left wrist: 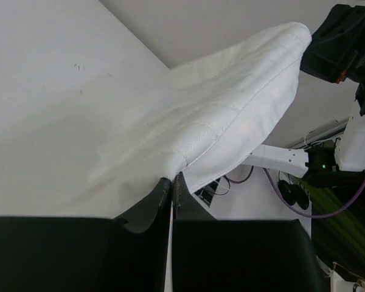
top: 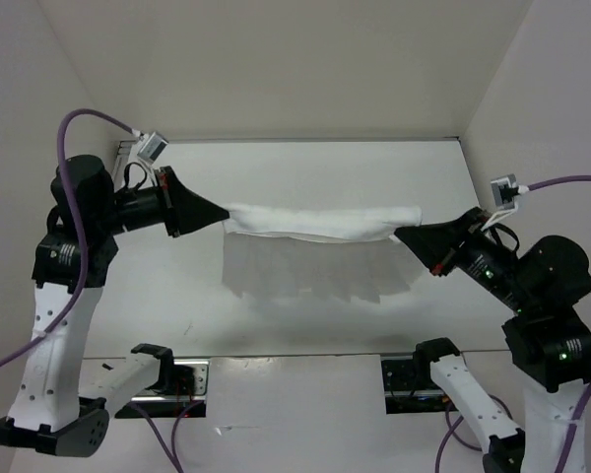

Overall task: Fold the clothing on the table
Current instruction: Fold the skirt

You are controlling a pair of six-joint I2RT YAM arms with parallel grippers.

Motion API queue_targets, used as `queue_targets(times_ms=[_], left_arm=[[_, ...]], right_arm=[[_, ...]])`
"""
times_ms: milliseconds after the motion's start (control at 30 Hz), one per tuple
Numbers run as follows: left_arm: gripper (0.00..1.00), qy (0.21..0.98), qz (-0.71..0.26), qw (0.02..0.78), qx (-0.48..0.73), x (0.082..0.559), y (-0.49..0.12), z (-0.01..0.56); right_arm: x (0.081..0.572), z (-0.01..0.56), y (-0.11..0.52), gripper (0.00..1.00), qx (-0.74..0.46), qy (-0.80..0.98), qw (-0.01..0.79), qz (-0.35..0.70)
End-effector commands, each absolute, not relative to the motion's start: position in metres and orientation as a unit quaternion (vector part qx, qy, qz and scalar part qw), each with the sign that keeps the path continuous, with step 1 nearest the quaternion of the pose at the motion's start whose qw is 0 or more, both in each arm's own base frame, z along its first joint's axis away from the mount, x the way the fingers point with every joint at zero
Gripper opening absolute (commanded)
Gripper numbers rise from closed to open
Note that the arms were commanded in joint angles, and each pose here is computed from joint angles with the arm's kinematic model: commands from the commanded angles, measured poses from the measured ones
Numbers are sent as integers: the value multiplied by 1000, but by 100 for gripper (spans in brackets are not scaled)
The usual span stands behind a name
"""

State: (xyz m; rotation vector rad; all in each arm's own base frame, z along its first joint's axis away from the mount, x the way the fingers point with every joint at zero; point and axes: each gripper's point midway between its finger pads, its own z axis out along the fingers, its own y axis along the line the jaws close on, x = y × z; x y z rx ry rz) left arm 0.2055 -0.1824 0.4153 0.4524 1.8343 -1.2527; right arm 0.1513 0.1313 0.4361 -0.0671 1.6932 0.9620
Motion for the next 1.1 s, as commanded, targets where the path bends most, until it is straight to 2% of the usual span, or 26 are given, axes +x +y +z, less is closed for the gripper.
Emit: queue_targets(times_ms=[0, 67, 167, 333, 433, 467, 500, 533, 567, 600, 667, 700, 800, 900, 933, 967, 1000, 1067], left_arm=[[0, 726, -501, 439, 171, 214, -181, 422], [0, 770, -475, 408, 121, 244, -176, 386], [0, 819, -446, 354, 66, 286, -172, 327], [0, 866, -415, 278, 14, 356, -173, 244], [0, 874, -405, 268, 9, 394, -172, 231], [0, 862, -406, 302, 17, 415, -169, 260], [0, 860, -409, 304, 23, 421, -170, 268], [0, 860, -407, 307, 18, 435, -166, 270], [0, 846, -407, 343, 28, 447, -161, 306], [0, 841, -407, 356, 34, 452, -162, 319], [0, 829, -403, 387, 29, 464, -148, 344], [0, 819, -407, 404, 40, 462, -149, 365], [0, 812, -409, 415, 35, 456, -139, 378], [0, 827, -409, 385, 20, 439, -139, 343], [0, 833, -411, 370, 18, 430, -144, 326], [0, 855, -405, 324, -3, 419, -146, 273], [0, 860, -406, 309, -14, 406, -146, 259], [0, 874, -406, 266, -32, 385, -149, 218]], right_arm=[[164, 419, 147, 0, -32, 737, 513, 438], [180, 400, 158, 0, -28, 748, 487, 450], [220, 335, 170, 0, 3, 793, 413, 447], [292, 262, 167, 0, 26, 849, 335, 407], [342, 257, 156, 0, 25, 861, 336, 380], [359, 285, 154, 0, 15, 849, 367, 380], [376, 284, 147, 0, 25, 850, 368, 376], [388, 314, 144, 0, 17, 835, 401, 377], [395, 328, 141, 0, 14, 826, 419, 377], [400, 339, 135, 0, 15, 820, 432, 375], [407, 376, 130, 0, 4, 797, 476, 371], [408, 382, 128, 0, 0, 793, 487, 365], [403, 390, 128, 0, -9, 787, 500, 362], [391, 352, 132, 0, 1, 807, 456, 375], [381, 314, 137, 0, 19, 828, 411, 382], [370, 300, 138, 0, 25, 833, 394, 387], [352, 254, 144, 0, 47, 857, 335, 388], [318, 216, 156, 0, 58, 879, 270, 388]])
